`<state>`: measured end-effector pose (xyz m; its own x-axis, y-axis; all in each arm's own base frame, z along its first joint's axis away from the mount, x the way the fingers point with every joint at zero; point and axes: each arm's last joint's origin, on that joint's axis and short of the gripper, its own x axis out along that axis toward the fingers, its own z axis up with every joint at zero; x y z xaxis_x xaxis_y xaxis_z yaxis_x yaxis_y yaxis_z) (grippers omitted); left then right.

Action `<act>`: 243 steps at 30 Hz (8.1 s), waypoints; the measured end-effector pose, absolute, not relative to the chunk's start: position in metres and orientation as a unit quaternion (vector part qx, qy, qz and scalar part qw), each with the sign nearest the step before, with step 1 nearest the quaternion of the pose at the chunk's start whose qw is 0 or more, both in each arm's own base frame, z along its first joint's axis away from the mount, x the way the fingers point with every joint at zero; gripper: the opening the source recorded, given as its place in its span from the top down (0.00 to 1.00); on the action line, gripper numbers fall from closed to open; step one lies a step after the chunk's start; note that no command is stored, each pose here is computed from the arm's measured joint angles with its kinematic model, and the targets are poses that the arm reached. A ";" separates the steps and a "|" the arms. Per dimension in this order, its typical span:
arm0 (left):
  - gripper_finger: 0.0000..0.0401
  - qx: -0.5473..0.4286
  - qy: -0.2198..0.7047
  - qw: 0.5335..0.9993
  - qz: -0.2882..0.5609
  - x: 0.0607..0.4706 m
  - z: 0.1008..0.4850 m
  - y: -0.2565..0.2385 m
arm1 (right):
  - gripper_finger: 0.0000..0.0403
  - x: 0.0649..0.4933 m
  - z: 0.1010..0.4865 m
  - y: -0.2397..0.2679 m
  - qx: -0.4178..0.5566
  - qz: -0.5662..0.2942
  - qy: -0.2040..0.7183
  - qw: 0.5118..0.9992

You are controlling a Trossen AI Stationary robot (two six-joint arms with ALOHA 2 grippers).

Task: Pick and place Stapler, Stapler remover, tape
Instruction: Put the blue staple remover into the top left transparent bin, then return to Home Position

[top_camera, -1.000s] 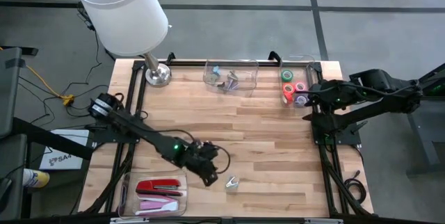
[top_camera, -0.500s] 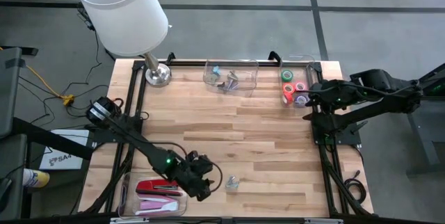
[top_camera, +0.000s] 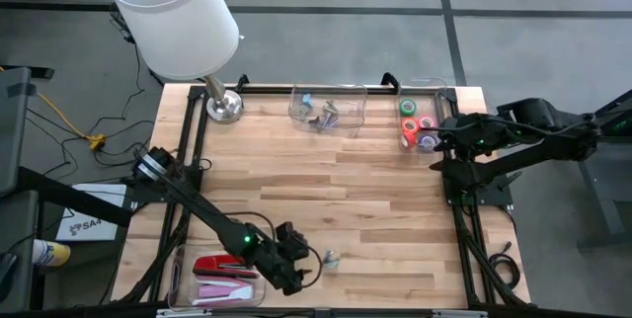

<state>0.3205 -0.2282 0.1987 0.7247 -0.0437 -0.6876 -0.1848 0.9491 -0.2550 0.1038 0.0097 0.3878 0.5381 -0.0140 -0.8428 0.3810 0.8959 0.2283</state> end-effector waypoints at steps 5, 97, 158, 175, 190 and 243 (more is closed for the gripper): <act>0.20 -0.158 0.369 0.915 0.034 0.329 0.178 -0.235 | 0.34 0.104 0.388 0.010 0.199 -0.117 0.466 0.854; 0.75 -0.034 0.324 0.945 0.014 0.386 0.113 -0.236 | 0.34 0.104 0.388 0.010 0.195 -0.113 0.465 0.856; 0.74 -0.467 0.202 0.717 0.476 0.383 0.237 0.173 | 0.34 0.104 0.389 0.001 0.095 -0.235 0.423 0.870; 0.60 -0.516 0.231 0.709 0.422 0.378 0.236 0.183 | 0.34 0.104 0.390 0.000 0.092 -0.241 0.420 0.870; 0.27 -0.518 0.219 0.724 0.400 0.382 0.239 0.184 | 0.34 0.104 0.390 0.000 0.091 -0.241 0.420 0.870; 0.26 -0.223 0.134 0.930 0.261 0.258 0.337 0.017 | 0.34 0.052 0.345 -0.001 0.212 -0.186 0.204 0.937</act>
<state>0.2584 0.0166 0.3369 0.8273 0.4262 -0.3659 -0.5457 0.7642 -0.3437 0.0524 -0.0010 0.3451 0.8472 -0.2623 -0.4621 0.4355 0.8410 0.3210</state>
